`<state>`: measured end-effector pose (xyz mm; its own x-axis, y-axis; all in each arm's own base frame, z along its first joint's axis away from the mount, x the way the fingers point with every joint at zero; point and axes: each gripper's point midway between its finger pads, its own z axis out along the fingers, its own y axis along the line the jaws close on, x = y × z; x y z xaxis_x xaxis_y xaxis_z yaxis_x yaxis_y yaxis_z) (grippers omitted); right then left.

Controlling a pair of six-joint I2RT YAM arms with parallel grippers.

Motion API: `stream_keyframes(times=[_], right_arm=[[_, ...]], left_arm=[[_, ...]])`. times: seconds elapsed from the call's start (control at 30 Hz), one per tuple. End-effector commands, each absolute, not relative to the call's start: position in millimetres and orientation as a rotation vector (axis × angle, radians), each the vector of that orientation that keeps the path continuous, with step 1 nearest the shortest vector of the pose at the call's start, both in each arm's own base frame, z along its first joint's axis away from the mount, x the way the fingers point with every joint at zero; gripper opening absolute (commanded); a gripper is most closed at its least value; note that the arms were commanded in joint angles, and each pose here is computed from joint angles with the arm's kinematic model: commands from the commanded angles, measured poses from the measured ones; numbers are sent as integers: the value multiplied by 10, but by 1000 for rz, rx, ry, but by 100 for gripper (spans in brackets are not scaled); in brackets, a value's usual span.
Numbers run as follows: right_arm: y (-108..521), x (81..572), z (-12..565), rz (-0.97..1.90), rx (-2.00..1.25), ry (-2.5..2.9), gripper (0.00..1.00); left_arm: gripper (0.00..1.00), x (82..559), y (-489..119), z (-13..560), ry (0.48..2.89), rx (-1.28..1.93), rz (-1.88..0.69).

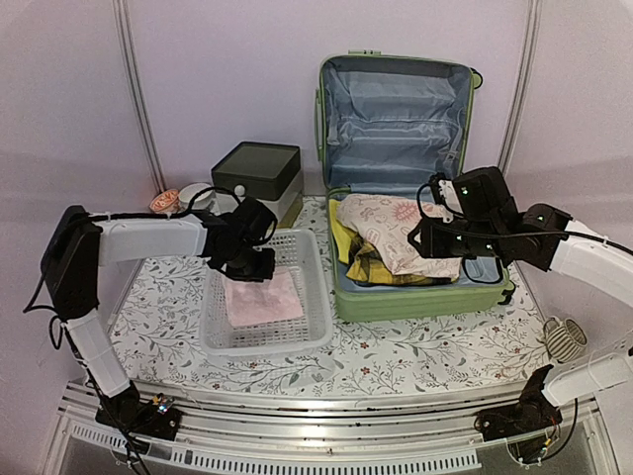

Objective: Open, take out, and arrange the luggage
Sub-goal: Adjust the clothes in the bin.

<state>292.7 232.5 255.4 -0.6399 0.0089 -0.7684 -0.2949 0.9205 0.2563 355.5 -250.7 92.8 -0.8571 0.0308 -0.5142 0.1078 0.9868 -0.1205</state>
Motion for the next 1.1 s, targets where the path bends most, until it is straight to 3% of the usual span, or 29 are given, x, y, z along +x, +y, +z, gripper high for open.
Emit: stream_keyframes(times=[0.0, 0.1, 0.17, 0.6, 0.8, 1.07], right_arm=[[2265, 2951, 2617, 443, -186, 2195, 43], [2265, 2958, 2617, 442, -185, 2195, 43], [2264, 2957, 2614, 442, -185, 2194, 43], [2221, 2937, 2643, 436, -179, 2185, 43], [2208, 2928, 2662, 433, -179, 2180, 43], [2201, 2921, 2671, 436, -179, 2177, 43]], left_arm=[[10, 3575, -2625, 892, 2612, 125, -174], [26, 3601, -2761, 893, 2606, 150, -185], [43, 3622, -2874, 847, 2610, 175, -188], [58, 3778, -2920, 150, 2745, 124, 86], [51, 3754, -2717, -40, 2767, 62, 231], [9, 3742, -2644, 49, 2734, 92, 266]])
